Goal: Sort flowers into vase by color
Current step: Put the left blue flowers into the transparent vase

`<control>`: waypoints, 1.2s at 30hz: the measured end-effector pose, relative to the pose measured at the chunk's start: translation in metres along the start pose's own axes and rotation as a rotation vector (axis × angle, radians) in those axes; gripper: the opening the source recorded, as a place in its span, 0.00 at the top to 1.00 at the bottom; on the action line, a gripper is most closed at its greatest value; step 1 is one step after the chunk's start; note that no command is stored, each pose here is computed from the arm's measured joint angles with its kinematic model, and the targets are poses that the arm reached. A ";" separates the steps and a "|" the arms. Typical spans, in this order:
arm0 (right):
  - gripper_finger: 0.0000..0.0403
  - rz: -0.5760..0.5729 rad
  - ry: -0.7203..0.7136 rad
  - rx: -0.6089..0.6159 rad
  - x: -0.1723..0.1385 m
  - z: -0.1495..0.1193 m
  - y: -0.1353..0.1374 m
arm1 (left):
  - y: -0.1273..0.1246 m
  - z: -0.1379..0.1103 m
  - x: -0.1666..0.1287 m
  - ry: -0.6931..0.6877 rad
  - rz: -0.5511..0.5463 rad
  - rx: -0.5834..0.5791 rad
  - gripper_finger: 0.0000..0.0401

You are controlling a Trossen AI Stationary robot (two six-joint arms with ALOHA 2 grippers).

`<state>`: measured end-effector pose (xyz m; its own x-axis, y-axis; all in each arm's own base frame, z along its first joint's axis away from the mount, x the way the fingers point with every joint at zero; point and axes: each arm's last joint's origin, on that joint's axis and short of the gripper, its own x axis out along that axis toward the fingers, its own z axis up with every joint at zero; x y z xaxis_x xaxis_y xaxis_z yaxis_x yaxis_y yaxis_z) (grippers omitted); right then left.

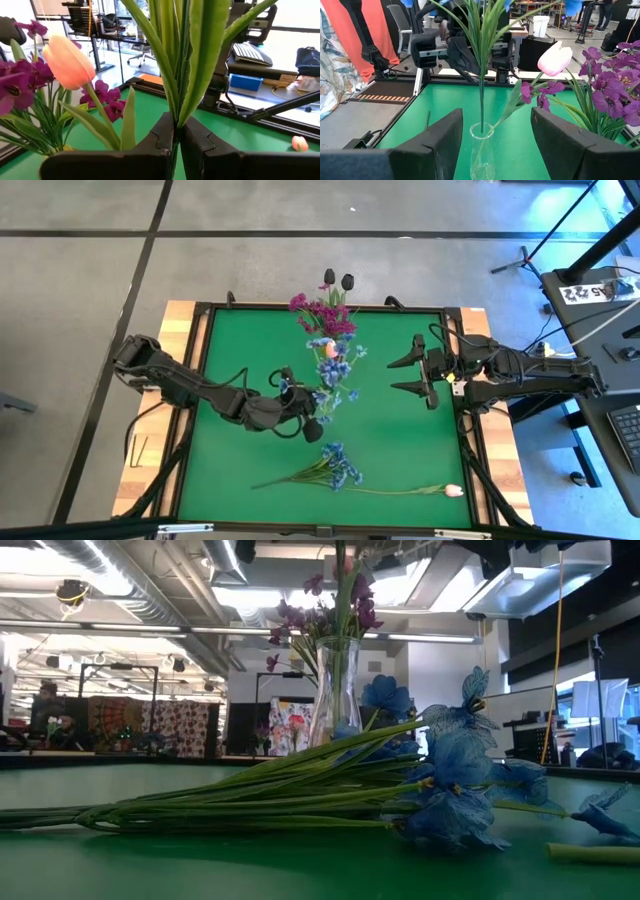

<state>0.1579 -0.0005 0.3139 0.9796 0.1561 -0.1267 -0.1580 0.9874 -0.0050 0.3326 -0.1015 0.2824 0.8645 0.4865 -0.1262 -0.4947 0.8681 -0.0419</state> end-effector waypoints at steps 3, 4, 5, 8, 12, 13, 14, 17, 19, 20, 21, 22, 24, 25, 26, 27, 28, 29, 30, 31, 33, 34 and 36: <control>0.42 0.000 0.000 0.004 0.000 0.000 0.000 | 0.001 -0.002 0.001 -0.003 -0.003 0.005 0.98; 0.42 0.000 0.000 0.005 0.000 0.000 0.000 | 0.002 -0.003 0.001 -0.001 -0.002 0.006 0.98; 0.42 -0.001 0.000 0.005 0.000 0.000 0.000 | 0.003 -0.005 0.002 0.004 -0.008 0.007 0.98; 0.42 -0.001 -0.001 0.006 0.000 0.000 0.000 | 0.008 -0.010 0.005 0.019 -0.001 -0.007 0.97; 0.42 -0.001 -0.002 0.006 0.000 0.000 0.000 | 0.013 -0.015 0.009 0.034 0.004 -0.044 0.94; 0.42 -0.001 -0.002 0.007 0.000 0.000 0.000 | 0.015 -0.017 0.010 0.038 0.008 -0.056 0.92; 0.42 -0.001 -0.002 0.006 0.000 0.000 0.000 | 0.017 -0.018 0.011 0.040 0.014 -0.070 0.91; 0.42 -0.001 -0.003 0.007 0.000 0.000 0.000 | 0.020 -0.018 0.014 0.041 0.029 -0.102 0.86; 0.42 -0.001 -0.003 0.018 0.000 0.000 0.000 | 0.020 -0.018 0.015 0.041 0.029 -0.107 0.82; 0.42 -0.001 -0.003 0.022 0.000 0.000 0.000 | 0.020 -0.018 0.015 0.044 0.019 -0.109 0.81; 0.42 0.000 -0.003 0.024 0.000 0.000 0.000 | 0.019 -0.018 0.014 0.048 0.004 -0.109 0.79; 0.42 -0.001 -0.003 0.025 0.000 0.000 0.000 | 0.019 -0.018 0.014 0.051 -0.009 -0.109 0.77; 0.42 0.000 -0.003 0.025 0.000 0.000 0.000 | 0.017 -0.018 0.013 0.055 -0.027 -0.112 0.74; 0.42 -0.001 -0.003 0.025 0.000 0.000 0.000 | 0.016 -0.019 0.012 0.056 -0.032 -0.112 0.72; 0.42 -0.001 -0.003 0.025 0.000 0.000 0.000 | 0.015 -0.019 0.011 0.056 -0.036 -0.111 0.71; 0.42 -0.001 -0.003 0.025 0.000 0.000 0.000 | 0.014 -0.019 0.010 0.057 -0.040 -0.110 0.70; 0.42 -0.001 -0.003 0.025 0.000 0.000 0.000 | 0.012 -0.019 0.008 0.057 -0.046 -0.110 0.68; 0.42 -0.001 -0.003 0.025 0.000 0.000 0.000 | 0.011 -0.019 0.006 0.058 -0.053 -0.108 0.67; 0.42 -0.001 -0.003 0.025 0.000 0.000 0.000 | 0.010 -0.018 0.004 0.057 -0.059 -0.109 0.65; 0.42 -0.001 -0.003 0.025 0.000 0.000 0.000 | 0.009 -0.017 0.002 0.055 -0.063 -0.110 0.64; 0.42 -0.001 -0.003 0.025 0.000 0.000 0.000 | 0.008 -0.014 -0.004 0.053 -0.077 -0.111 0.61; 0.42 -0.001 -0.003 0.025 0.000 0.000 0.000 | 0.007 -0.012 -0.007 0.054 -0.084 -0.109 0.60; 0.42 -0.001 -0.010 0.024 0.000 0.001 0.000 | 0.006 -0.008 -0.013 0.061 -0.075 -0.100 0.57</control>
<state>0.1581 -0.0006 0.3147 0.9809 0.1553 -0.1172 -0.1542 0.9879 0.0184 0.3176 -0.1030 0.2759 0.8939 0.4110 -0.1790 -0.4378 0.8862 -0.1514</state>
